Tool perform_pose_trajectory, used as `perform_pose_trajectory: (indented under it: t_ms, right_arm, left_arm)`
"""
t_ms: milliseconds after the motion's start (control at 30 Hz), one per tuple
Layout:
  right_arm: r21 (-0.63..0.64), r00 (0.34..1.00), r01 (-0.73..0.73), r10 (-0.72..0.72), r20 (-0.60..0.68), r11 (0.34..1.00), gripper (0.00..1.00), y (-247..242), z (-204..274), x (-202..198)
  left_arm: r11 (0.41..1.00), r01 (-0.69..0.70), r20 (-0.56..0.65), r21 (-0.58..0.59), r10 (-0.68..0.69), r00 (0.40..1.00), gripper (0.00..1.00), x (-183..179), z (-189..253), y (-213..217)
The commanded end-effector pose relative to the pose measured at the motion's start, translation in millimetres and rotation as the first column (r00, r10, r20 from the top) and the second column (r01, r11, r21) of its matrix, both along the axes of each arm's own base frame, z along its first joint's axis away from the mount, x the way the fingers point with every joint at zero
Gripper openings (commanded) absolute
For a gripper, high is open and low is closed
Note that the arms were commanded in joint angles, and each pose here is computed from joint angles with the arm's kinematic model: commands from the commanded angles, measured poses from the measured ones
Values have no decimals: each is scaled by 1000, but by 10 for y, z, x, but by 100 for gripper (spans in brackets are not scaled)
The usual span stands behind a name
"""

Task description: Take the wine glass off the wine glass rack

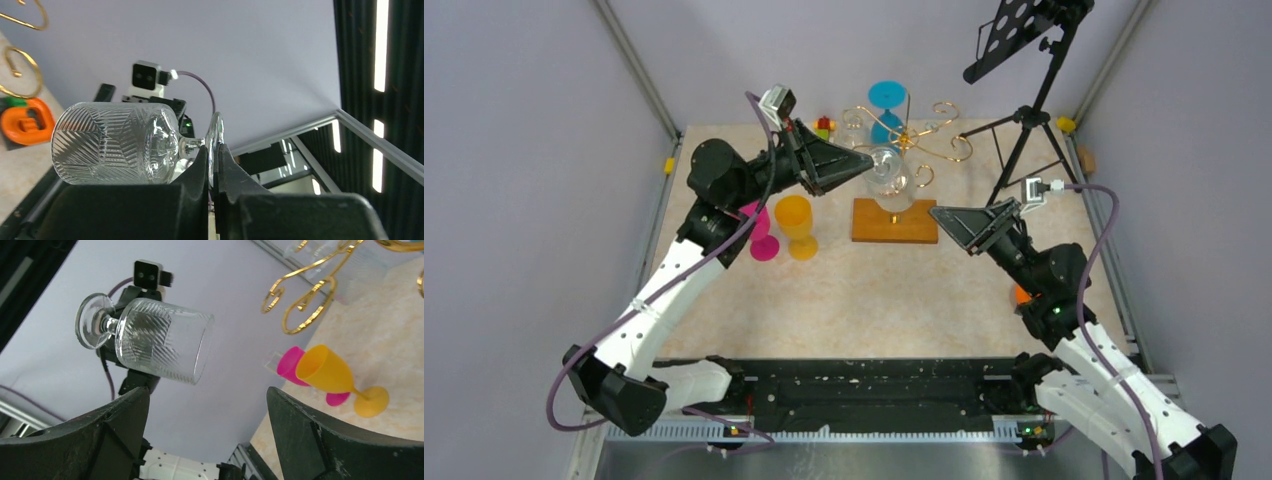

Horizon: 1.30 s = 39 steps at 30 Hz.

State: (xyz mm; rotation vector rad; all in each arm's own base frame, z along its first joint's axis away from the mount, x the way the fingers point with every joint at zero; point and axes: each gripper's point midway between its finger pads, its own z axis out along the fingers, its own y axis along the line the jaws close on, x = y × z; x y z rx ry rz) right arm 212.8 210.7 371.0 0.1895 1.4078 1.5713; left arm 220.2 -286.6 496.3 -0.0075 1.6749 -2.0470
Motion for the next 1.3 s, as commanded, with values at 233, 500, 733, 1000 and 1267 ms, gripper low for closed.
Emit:
perform_pose_trajectory:
  t_ms: [233, 500, 733, 1000, 1267]
  right_arm:
    - [164, 886, -262, 169, 431, 951, 84, 54, 1125, -749]
    - [173, 764, -385, 208, 610, 907, 54, 75, 1375, -1095]
    - [196, 681, -422, 167, 713, 885, 24, -23, 1466, -1274]
    - [176, 632, -432, 158, 759, 884, 0, -29, 1553, -1348]
    - [120, 705, -276, 116, 700, 954, 0, 43, 1525, -1116]
  left_arm:
    - [935, 187, 80, -302, -171, 982, 0, -584, 639, 26]
    - [914, 207, 88, -350, -188, 978, 0, -737, 693, 46]
    - [905, 220, 93, -363, -200, 975, 0, -766, 616, 67]
    - [914, 212, 114, -345, -184, 976, 1, -771, 590, 56]
    - [992, 15, 199, -127, 11, 980, 67, -602, 310, 14]
